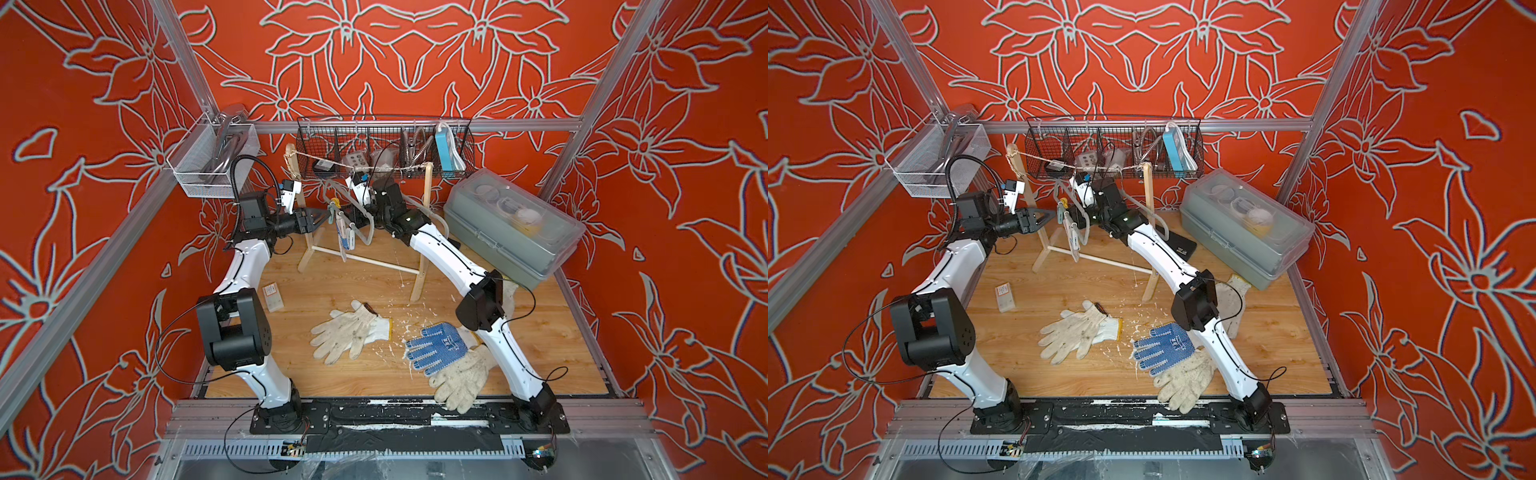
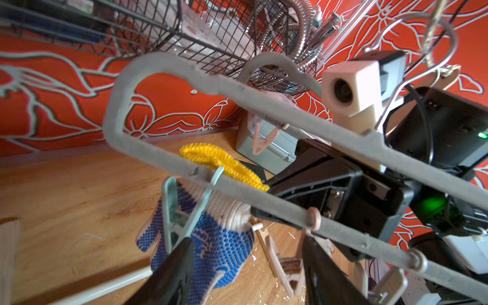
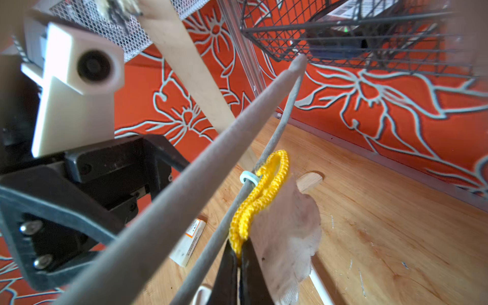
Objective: Clip the gloves onto a hanger to dry
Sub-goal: Open the clamp at the hanger.
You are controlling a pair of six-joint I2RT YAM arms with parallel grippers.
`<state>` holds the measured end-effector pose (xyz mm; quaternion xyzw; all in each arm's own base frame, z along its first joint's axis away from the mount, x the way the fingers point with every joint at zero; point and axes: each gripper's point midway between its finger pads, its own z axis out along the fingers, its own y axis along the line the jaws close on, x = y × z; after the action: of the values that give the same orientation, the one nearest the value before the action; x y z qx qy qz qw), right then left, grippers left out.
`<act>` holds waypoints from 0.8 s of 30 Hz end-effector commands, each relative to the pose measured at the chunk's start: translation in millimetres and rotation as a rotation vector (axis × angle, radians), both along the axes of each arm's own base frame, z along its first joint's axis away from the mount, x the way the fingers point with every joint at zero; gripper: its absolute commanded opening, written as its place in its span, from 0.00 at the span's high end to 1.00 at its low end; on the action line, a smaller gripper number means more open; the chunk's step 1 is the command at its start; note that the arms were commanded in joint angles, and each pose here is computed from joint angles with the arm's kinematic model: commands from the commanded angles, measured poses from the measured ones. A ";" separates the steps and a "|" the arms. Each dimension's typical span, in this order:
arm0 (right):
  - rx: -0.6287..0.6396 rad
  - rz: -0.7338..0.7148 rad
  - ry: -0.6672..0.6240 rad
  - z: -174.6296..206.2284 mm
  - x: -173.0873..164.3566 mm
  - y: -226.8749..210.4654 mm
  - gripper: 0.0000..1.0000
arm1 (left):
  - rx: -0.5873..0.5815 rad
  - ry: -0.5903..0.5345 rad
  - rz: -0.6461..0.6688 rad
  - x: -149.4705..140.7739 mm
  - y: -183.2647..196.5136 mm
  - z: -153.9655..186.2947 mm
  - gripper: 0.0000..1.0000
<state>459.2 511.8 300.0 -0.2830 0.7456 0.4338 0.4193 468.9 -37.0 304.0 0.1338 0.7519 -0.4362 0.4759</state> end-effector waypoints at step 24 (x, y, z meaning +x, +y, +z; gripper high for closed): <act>0.032 0.077 -0.034 14.6 -16.3 11.2 1.00 | 0.105 -0.003 -0.109 4.3 1.8 -13.2 0.39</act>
<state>447.6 518.3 302.6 -0.3006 0.7356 0.4509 0.4065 481.2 -35.2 279.7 0.1843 0.7697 -0.4276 0.4367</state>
